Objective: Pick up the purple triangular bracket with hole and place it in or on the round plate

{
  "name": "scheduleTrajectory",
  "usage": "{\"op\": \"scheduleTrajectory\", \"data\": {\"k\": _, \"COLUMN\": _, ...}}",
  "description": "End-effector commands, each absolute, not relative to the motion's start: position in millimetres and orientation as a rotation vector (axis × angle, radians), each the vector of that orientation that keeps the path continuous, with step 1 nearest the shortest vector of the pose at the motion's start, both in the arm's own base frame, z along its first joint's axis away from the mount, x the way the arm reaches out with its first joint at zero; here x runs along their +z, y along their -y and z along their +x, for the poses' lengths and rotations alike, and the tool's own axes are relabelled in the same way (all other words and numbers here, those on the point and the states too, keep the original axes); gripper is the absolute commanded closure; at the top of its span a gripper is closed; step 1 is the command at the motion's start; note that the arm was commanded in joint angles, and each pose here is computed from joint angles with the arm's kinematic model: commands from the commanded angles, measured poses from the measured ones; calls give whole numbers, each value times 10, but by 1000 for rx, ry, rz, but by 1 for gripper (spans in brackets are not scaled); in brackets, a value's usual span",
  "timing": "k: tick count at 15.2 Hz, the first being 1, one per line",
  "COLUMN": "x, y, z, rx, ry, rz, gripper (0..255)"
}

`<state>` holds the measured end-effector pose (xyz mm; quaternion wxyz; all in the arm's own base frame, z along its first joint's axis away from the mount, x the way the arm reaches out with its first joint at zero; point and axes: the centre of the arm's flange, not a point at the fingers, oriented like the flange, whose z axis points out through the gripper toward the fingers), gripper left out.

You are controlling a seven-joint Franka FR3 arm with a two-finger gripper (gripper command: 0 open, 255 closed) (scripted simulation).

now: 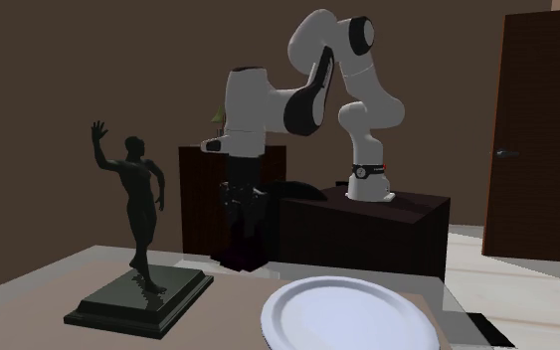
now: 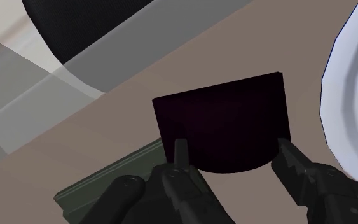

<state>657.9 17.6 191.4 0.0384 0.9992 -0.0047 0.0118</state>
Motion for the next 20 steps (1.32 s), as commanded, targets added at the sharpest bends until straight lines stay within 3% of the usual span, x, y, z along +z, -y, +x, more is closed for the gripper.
{"op": "scheduleTrajectory", "data": {"k": 1, "x": 2028, "y": -182, "z": 6573, "rx": 36, "ry": 14, "rz": 3064, "gripper": 255}}
{"op": "scheduleTrajectory", "data": {"k": 7, "x": 2318, "y": -182, "z": 6572, "rx": 36, "ry": 14, "rz": 3064, "gripper": 255}}
{"op": "scheduleTrajectory", "data": {"k": 20, "x": 2555, "y": -1872, "z": 6398, "rx": 36, "ry": 14, "rz": 3064, "gripper": 255}}
